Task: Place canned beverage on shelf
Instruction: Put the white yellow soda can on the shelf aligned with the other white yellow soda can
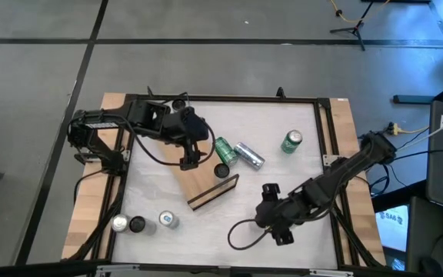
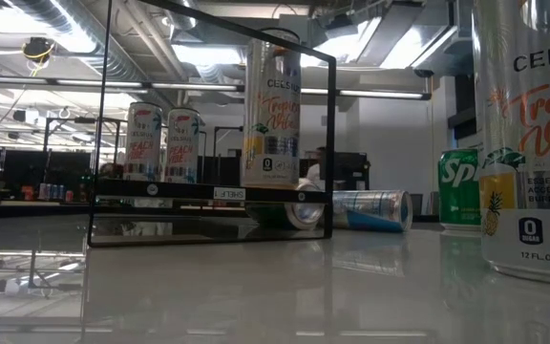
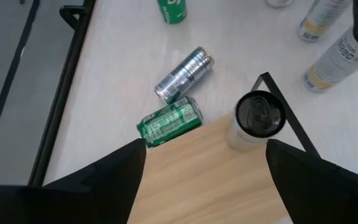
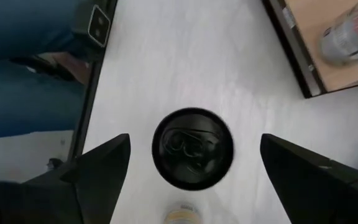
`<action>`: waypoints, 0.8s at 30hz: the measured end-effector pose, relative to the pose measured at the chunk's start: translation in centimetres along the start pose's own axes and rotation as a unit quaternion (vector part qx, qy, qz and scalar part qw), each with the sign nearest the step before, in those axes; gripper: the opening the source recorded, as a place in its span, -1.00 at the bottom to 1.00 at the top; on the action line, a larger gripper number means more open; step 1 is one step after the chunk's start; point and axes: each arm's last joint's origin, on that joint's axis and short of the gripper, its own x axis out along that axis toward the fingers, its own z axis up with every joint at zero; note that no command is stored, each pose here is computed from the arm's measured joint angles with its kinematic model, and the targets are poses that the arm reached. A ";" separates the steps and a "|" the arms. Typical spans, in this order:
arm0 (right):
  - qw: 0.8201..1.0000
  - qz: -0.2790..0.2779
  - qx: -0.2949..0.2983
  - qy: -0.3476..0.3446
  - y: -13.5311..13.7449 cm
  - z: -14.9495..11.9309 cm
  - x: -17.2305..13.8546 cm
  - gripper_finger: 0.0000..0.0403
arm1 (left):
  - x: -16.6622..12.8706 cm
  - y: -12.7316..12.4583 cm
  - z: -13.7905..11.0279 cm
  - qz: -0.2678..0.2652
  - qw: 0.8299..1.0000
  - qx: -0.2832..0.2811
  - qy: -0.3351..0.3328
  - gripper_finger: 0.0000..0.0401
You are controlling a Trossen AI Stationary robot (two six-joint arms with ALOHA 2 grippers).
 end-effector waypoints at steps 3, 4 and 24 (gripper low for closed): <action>1.000 -0.003 -0.001 0.011 0.1 0.0 0.8 0.76 | 0.0 -0.2 0.0 -0.002 1.000 0.003 0.000 0.60; 1.000 -0.004 -0.001 0.014 0.1 0.0 1.0 0.76 | -0.1 -0.3 0.0 -0.003 1.000 0.003 0.000 0.60; 0.997 -0.031 -0.012 0.070 0.3 -0.3 4.3 0.76 | -0.1 -0.4 0.0 -0.005 1.000 -0.017 -0.004 0.60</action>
